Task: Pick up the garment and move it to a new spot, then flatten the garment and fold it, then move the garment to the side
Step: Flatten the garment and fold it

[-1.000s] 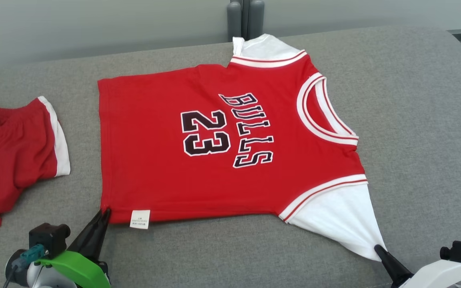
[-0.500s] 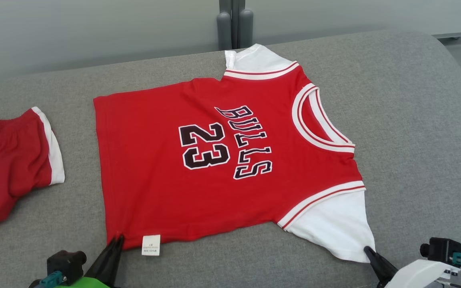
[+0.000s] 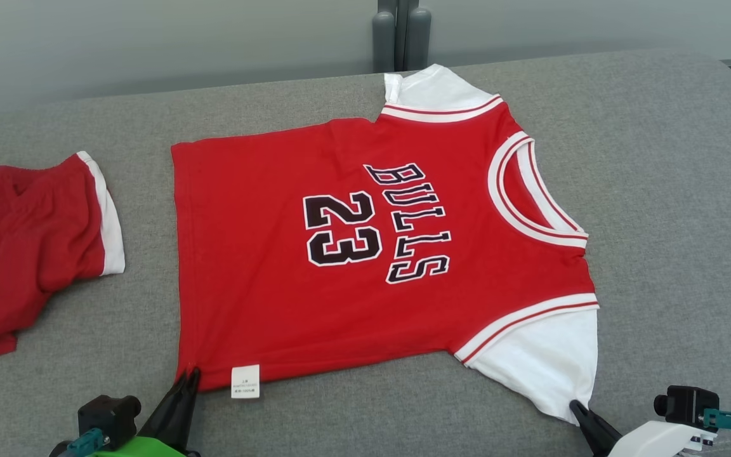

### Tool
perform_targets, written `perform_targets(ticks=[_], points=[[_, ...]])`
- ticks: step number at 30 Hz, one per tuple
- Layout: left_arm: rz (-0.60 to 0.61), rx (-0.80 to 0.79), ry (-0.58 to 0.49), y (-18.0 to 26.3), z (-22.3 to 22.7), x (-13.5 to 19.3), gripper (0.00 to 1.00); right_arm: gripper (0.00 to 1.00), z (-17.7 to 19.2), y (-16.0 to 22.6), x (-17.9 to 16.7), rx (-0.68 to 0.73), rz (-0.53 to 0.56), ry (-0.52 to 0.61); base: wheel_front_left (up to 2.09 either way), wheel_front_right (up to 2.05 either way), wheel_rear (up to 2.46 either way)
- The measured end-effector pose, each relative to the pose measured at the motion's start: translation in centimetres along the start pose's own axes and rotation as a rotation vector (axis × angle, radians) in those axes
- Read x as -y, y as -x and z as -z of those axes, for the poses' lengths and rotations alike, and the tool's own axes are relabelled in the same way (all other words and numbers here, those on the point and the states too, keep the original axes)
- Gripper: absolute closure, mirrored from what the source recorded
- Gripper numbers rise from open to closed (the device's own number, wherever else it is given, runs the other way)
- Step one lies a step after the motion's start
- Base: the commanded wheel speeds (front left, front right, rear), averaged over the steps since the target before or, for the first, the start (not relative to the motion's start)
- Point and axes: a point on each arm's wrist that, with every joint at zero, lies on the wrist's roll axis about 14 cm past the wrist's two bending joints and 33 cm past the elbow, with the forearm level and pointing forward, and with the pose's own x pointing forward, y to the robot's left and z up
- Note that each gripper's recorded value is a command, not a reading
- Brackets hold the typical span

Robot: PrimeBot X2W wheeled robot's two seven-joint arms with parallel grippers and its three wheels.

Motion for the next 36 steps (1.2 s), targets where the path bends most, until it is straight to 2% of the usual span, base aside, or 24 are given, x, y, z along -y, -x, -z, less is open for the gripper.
perform_targets(ticks=[2,7,11,16,21,23,24,25,26,27,28,29,30,33,36], points=[[-0.002,-0.002,-0.005,0.0,0.1,-0.1,0.95,1.00,0.1,0.0,0.3,-0.006,0.007,0.022,0.00,0.00,0.00],[-0.010,-0.016,-0.011,0.2,0.5,-0.3,0.95,1.00,0.4,0.3,1.7,-0.030,0.034,0.107,0.00,0.00,0.00],[-0.011,-0.029,-0.011,0.2,0.9,-0.4,0.86,1.00,0.5,0.4,2.2,-0.034,0.047,0.109,0.00,0.00,0.00],[-0.016,-0.046,-0.011,0.3,1.5,-0.7,0.89,1.00,0.5,0.4,2.6,-0.039,0.059,0.138,0.00,0.00,0.00],[-0.023,-0.053,-0.006,0.4,1.8,-0.8,0.82,1.00,0.5,0.3,2.7,-0.041,0.066,0.172,0.00,0.00,0.00],[-0.026,-0.055,-0.005,0.4,1.9,-0.8,0.66,0.16,0.5,0.2,2.6,-0.041,0.064,0.190,0.00,0.00,0.00],[-0.029,-0.058,-0.006,0.5,2.0,-0.9,0.60,0.00,0.4,0.1,2.6,-0.041,0.063,0.196,0.00,0.00,0.00],[-0.033,-0.063,-0.009,0.5,2.1,-1.0,0.56,0.00,0.5,0.1,2.6,-0.044,0.063,0.198,0.00,0.00,0.00],[-0.043,-0.076,-0.009,0.7,2.6,-1.3,0.38,0.00,0.4,-0.1,2.1,-0.039,0.053,0.203,0.00,0.00,0.00],[-0.042,-0.080,-0.006,0.8,2.7,-1.3,0.25,0.00,0.5,-0.2,1.9,-0.037,0.046,0.200,0.00,0.00,0.00],[-0.041,-0.081,-0.004,0.9,2.7,-1.2,0.20,0.00,0.5,-0.2,1.8,-0.036,0.046,0.200,0.00,0.00,0.00],[-0.043,-0.082,-0.003,0.9,2.8,-1.3,0.15,0.00,0.4,-0.2,1.8,-0.035,0.045,0.201,0.00,0.00,0.00],[-0.046,-0.085,-0.001,1.0,2.9,-1.3,0.15,0.00,0.4,-0.2,1.8,-0.034,0.045,0.201,0.00,0.00,0.00],[-0.051,-0.085,0.001,1.1,3.0,-1.4,0.00,0.00,0.4,-0.2,1.8,-0.032,0.044,0.207,0.00,0.00,0.00],[-0.065,-0.078,0.004,1.2,2.8,-1.8,0.00,0.00,0.3,0.0,1.9,-0.027,0.047,0.213,0.00,0.00,0.00]])
